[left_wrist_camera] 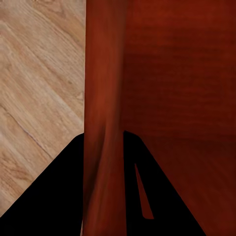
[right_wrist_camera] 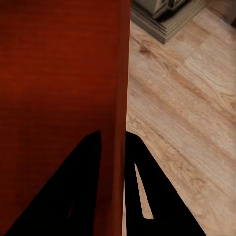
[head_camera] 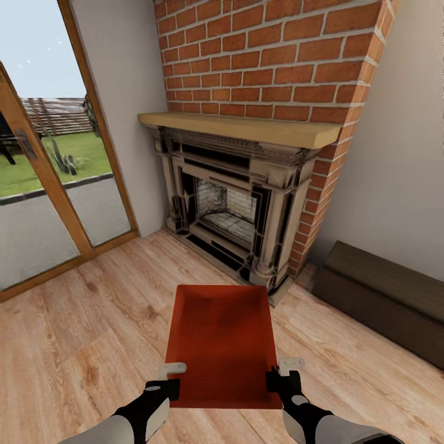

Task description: Move the two storage containers from the living room to the garage. In the garage, place one container on the floor and stack the other container on top of it (either order is fine).

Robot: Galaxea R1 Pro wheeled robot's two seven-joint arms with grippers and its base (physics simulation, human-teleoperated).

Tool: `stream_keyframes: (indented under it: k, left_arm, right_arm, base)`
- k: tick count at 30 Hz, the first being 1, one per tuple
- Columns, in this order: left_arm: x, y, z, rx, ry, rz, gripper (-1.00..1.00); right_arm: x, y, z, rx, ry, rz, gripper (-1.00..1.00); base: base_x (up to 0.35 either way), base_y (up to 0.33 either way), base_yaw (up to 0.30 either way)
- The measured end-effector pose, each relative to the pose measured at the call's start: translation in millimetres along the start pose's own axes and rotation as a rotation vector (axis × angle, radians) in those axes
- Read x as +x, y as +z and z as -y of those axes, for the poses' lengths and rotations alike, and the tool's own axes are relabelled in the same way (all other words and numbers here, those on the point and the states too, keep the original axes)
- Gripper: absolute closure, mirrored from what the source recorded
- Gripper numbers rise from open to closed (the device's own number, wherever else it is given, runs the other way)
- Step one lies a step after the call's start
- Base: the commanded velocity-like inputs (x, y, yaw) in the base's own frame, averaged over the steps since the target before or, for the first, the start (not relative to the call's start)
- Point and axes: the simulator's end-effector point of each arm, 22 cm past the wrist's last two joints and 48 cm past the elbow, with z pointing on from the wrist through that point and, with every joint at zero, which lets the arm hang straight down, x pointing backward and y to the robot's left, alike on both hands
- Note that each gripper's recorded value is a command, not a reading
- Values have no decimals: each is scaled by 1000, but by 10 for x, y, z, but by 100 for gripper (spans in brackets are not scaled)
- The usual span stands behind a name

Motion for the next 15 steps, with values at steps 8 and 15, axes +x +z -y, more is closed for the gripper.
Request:
stream_keyframes:
  k: [8, 15]
  left_arm:
    - [-60, -33, 1, 1, -2, 13, 100]
    - [-113, -61, 1, 1, -3, 24, 100]
  right_arm:
    - [-69, -18, 5, 0, -1, 13, 100]
    - [-128, -36, 7, 0, 0, 24, 100]
  base:
    - [0, 0, 0]
    - [0, 0, 0]
